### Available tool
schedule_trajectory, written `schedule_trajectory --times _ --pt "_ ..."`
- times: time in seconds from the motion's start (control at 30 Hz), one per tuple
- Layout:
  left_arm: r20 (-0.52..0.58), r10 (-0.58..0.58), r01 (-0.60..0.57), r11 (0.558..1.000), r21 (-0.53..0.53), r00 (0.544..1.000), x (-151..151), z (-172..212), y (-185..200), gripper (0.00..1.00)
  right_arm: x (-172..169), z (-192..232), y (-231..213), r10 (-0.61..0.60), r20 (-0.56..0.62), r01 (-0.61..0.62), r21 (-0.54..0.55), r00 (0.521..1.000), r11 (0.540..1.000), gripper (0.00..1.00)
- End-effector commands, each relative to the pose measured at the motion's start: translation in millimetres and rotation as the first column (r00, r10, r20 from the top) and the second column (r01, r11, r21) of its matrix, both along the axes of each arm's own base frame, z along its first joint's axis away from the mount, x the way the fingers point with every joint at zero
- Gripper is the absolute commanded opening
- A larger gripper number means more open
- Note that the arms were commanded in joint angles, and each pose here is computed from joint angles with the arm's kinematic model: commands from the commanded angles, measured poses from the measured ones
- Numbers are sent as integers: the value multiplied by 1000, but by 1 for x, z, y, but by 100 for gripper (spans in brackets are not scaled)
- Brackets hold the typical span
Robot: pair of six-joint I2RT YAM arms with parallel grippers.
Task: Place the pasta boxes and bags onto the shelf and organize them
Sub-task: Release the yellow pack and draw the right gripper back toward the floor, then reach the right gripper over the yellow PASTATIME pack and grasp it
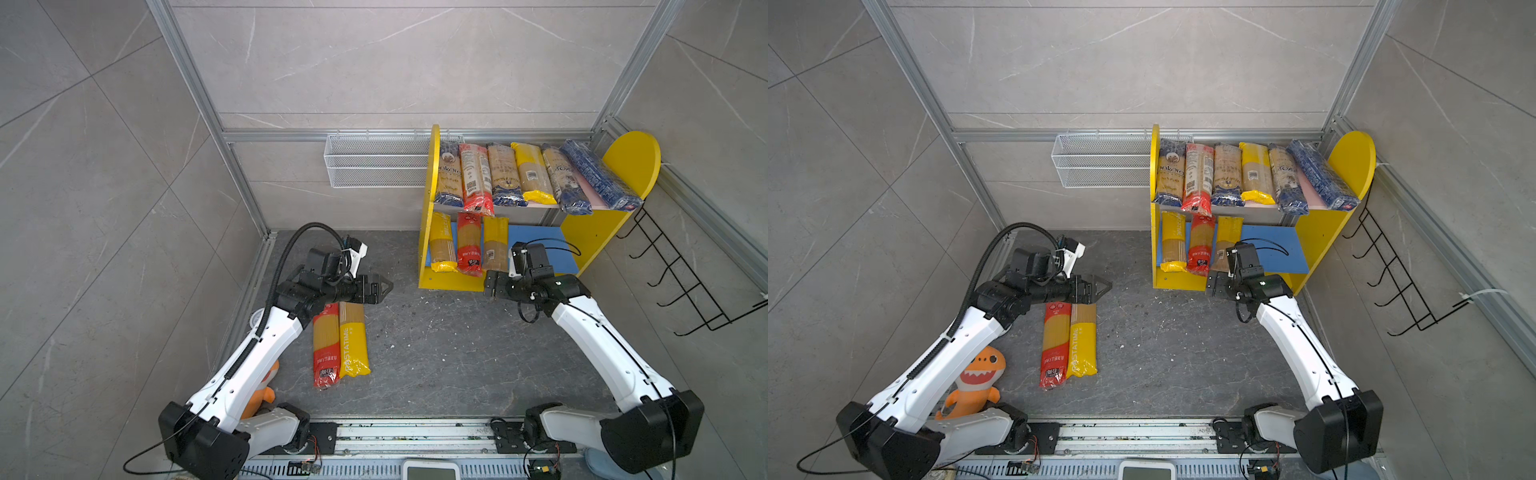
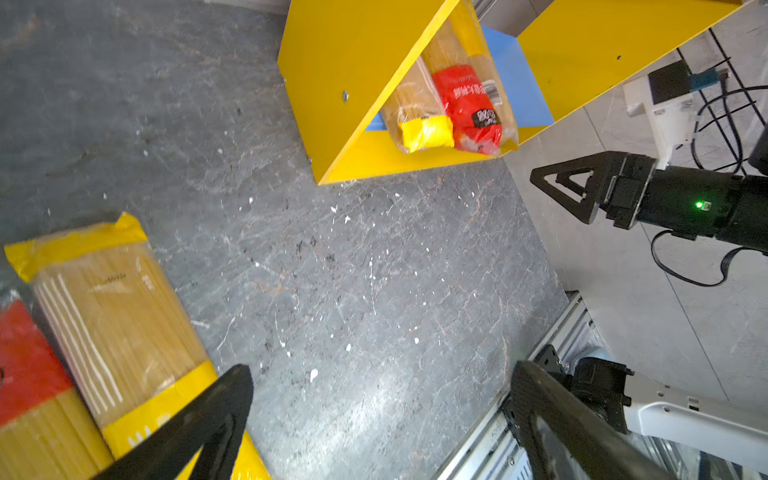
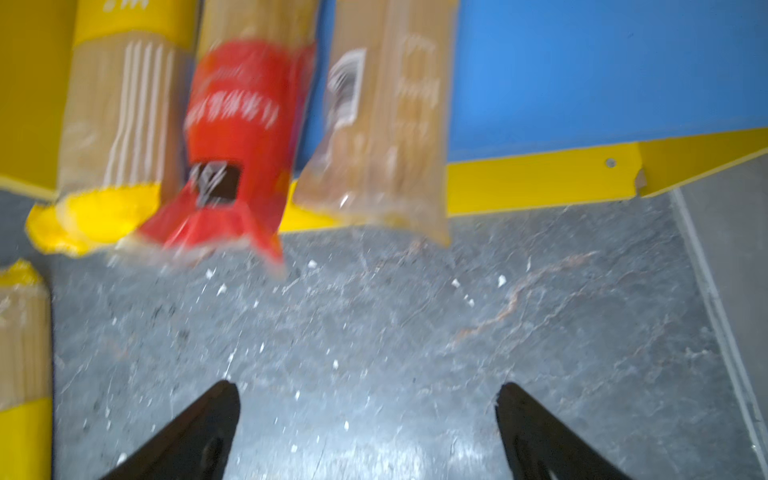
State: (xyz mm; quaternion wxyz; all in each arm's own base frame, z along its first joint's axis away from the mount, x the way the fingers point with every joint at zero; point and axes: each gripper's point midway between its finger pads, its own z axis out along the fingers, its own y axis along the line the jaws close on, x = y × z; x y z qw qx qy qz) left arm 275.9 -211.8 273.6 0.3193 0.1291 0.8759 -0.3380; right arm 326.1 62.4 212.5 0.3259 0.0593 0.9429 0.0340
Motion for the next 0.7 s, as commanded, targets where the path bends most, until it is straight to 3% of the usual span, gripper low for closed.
schedule_trajectory --times 0.0,0.2,0.43,0.67 --pt "14 61 -61 997 -55 998 -17 13 12 100 -29 -5 7 3 -38 -3 3 999 1000 100" --pt "-51 105 -107 994 -36 993 -57 1 36 100 -62 -11 48 94 -61 -90 57 994 994 100" --pt "-58 74 -75 997 -21 996 -92 10 50 100 -85 -49 145 261 -105 -233 225 960 946 100" --pt "-40 57 -57 998 -6 998 -118 24 63 100 -85 -79 229 409 -134 -375 223 903 900 100"
